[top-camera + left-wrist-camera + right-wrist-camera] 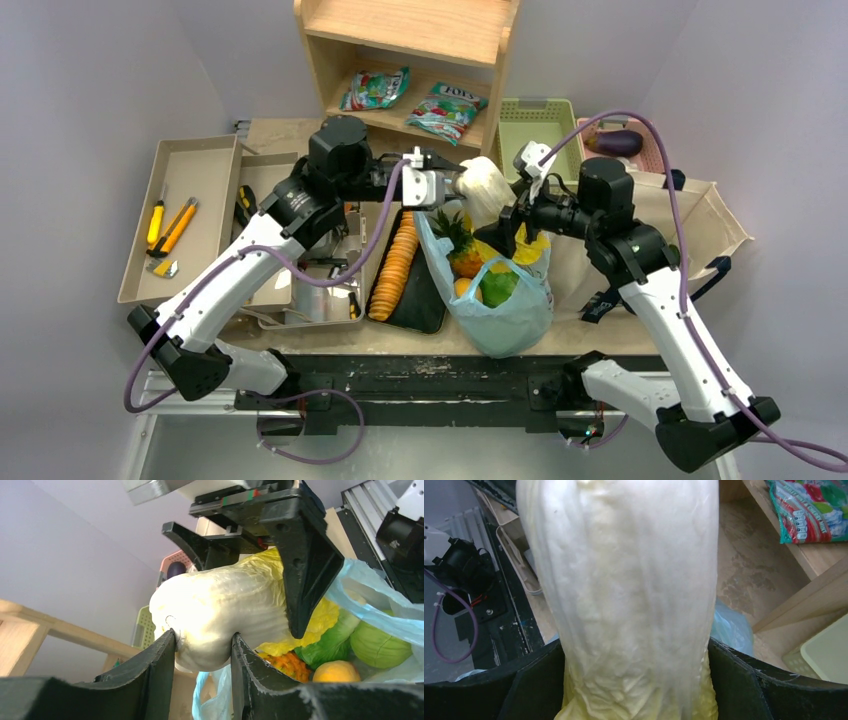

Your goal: Untie the knot of the grocery bags and take out the mixed food

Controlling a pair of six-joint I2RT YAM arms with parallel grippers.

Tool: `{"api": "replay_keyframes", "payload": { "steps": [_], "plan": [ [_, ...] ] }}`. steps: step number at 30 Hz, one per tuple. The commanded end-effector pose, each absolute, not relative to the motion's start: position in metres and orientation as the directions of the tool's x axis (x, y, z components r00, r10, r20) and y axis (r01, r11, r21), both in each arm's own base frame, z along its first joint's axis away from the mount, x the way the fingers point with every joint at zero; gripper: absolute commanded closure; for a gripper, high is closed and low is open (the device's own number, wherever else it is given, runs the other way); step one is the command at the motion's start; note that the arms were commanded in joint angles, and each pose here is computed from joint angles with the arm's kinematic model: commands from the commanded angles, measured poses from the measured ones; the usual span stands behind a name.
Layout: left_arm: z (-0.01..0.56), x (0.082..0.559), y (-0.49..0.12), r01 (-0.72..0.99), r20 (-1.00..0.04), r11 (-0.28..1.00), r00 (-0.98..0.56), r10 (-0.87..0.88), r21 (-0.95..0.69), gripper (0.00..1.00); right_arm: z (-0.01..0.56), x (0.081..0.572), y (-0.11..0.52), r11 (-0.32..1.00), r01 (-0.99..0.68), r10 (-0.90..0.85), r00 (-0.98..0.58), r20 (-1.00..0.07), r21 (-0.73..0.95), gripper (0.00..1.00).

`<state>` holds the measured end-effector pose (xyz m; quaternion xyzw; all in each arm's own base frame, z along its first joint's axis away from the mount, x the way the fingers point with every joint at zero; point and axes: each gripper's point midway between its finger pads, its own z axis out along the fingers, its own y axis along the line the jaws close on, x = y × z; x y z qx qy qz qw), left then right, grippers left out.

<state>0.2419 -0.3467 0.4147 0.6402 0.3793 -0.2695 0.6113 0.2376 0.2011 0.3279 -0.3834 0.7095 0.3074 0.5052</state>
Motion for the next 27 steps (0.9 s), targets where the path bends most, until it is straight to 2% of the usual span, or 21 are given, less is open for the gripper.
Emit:
{"api": "replay_keyframes", "payload": {
  "steps": [1, 3, 5, 7, 8, 9, 11, 13, 14, 16, 21, 23, 24, 25, 27],
  "plan": [
    [0.493, 0.256, -0.330, 0.776, -0.800, 0.217, 0.598, 0.047, 0.592, 1.00, 0.359, 0.239, 0.196, 0.561, -0.827, -0.166, -0.132, -0.977, 0.017, 0.12],
    [0.497, 0.261, -0.325, 0.790, -0.819, 0.242, 0.572, 0.041, 0.564, 1.00, 0.372, 0.236, 0.196, 0.562, -0.827, -0.133, -0.100, -0.986, 0.008, 0.23],
    [0.500, 0.264, -0.323, 0.800, -0.832, 0.257, 0.554, 0.034, 0.542, 1.00, 0.387, 0.237, 0.196, 0.569, -0.823, -0.097, -0.064, -0.993, -0.003, 0.38],
    [0.502, 0.266, -0.323, 0.814, -0.848, 0.265, 0.530, 0.025, 0.517, 1.00, 0.402, 0.238, 0.196, 0.578, -0.816, -0.068, -0.039, -0.997, -0.008, 0.58],
    [0.503, 0.266, -0.323, 0.819, -0.854, 0.272, 0.519, 0.022, 0.505, 1.00, 0.408, 0.239, 0.195, 0.585, -0.811, -0.059, -0.027, -0.998, -0.013, 0.63],
    [0.506, 0.269, -0.322, 0.827, -0.867, 0.290, 0.498, 0.017, 0.481, 0.92, 0.415, 0.240, 0.195, 0.590, -0.807, -0.054, -0.018, -0.998, -0.018, 0.66],
    [0.516, 0.272, -0.318, 0.835, -0.884, 0.328, 0.468, -0.003, 0.441, 0.55, 0.429, 0.240, 0.193, 0.604, -0.797, -0.041, -0.008, -0.999, -0.018, 0.69],
    [0.533, 0.275, -0.309, 0.841, -0.898, 0.373, 0.437, -0.044, 0.391, 0.28, 0.445, 0.239, 0.187, 0.631, -0.776, -0.030, 0.005, -1.000, -0.023, 0.70],
    [0.542, 0.276, -0.303, 0.847, -0.907, 0.393, 0.415, -0.071, 0.357, 0.18, 0.451, 0.243, 0.180, 0.665, -0.746, -0.024, 0.007, -1.000, -0.021, 0.70],
    [0.555, 0.273, -0.295, 0.865, -0.920, 0.401, 0.375, -0.117, 0.302, 0.08, 0.467, 0.247, 0.164, 0.717, -0.697, -0.004, 0.017, -1.000, -0.015, 0.70],
    [0.570, 0.273, -0.284, 0.875, -0.931, 0.419, 0.332, -0.153, 0.243, 0.05, 0.512, 0.276, 0.118, 0.861, -0.508, 0.043, 0.091, -0.995, -0.009, 0.69],
    [0.561, 0.276, -0.285, 0.887, -0.947, 0.417, 0.283, -0.151, 0.199, 0.05, 0.531, 0.299, 0.088, 0.934, -0.358, 0.037, 0.136, -0.990, -0.015, 0.75],
    [0.556, 0.277, -0.286, 0.892, -0.952, 0.411, 0.268, -0.148, 0.187, 0.05, 0.534, 0.315, 0.068, 0.966, -0.260, 0.033, 0.137, -0.990, -0.004, 0.88],
    [0.551, 0.276, -0.287, 0.898, -0.955, 0.401, 0.257, -0.146, 0.180, 0.05, 0.538, 0.327, 0.045, 0.987, -0.161, 0.035, 0.135, -0.990, 0.013, 0.93],
    [0.546, 0.268, -0.287, 0.908, -0.956, 0.375, 0.255, -0.143, 0.186, 0.05, 0.532, 0.354, 0.005, 0.999, -0.034, 0.039, 0.094, -0.995, 0.036, 0.94]
  ]
}}
